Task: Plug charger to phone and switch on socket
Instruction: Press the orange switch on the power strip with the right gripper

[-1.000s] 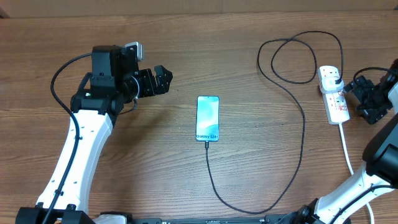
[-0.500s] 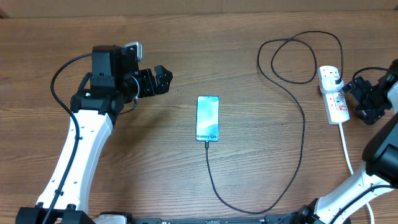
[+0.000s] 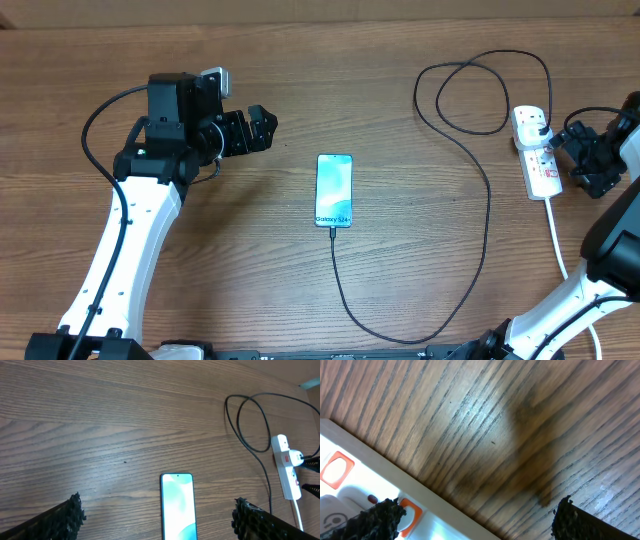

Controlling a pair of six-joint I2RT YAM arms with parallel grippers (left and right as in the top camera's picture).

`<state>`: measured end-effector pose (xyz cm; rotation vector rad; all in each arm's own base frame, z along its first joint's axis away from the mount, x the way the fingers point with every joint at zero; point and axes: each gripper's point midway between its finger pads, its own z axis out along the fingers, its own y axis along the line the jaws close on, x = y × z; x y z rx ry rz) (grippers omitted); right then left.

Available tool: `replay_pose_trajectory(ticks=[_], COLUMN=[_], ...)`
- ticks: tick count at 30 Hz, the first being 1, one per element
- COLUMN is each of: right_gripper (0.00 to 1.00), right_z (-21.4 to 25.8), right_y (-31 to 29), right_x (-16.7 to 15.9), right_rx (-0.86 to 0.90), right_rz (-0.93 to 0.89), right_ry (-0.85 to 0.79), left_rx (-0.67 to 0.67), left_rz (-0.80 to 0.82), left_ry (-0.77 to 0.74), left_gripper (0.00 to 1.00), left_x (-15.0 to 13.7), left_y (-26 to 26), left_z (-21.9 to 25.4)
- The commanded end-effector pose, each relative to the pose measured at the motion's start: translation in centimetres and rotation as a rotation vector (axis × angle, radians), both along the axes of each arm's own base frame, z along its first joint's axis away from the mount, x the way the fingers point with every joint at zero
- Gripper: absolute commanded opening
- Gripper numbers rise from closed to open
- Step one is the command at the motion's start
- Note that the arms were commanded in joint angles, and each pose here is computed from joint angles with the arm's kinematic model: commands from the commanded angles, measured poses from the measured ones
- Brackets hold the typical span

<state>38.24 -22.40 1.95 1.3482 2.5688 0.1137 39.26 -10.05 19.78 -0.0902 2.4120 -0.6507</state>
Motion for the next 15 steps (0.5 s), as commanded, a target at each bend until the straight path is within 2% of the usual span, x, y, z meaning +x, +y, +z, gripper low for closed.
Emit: replay_pose_trajectory(ticks=[1, 15], right_gripper=[1.0, 1.0], right_z=[-0.5, -0.6], right_y=[0.7, 2.4], right_x=[-0.1, -0.2], right_rx=[0.011, 0.028], right_rz=[0.013, 0.05], right_ry=[0.018, 0.05], left_rx=[-0.001, -0.001], left_rz=[0.008, 0.009], left_ry=[-0.016, -0.016], left_gripper=[1.0, 1.0], left_x=[0.1, 0.1], left_y=[0.2, 0.2], left_z=[0.6, 0.6])
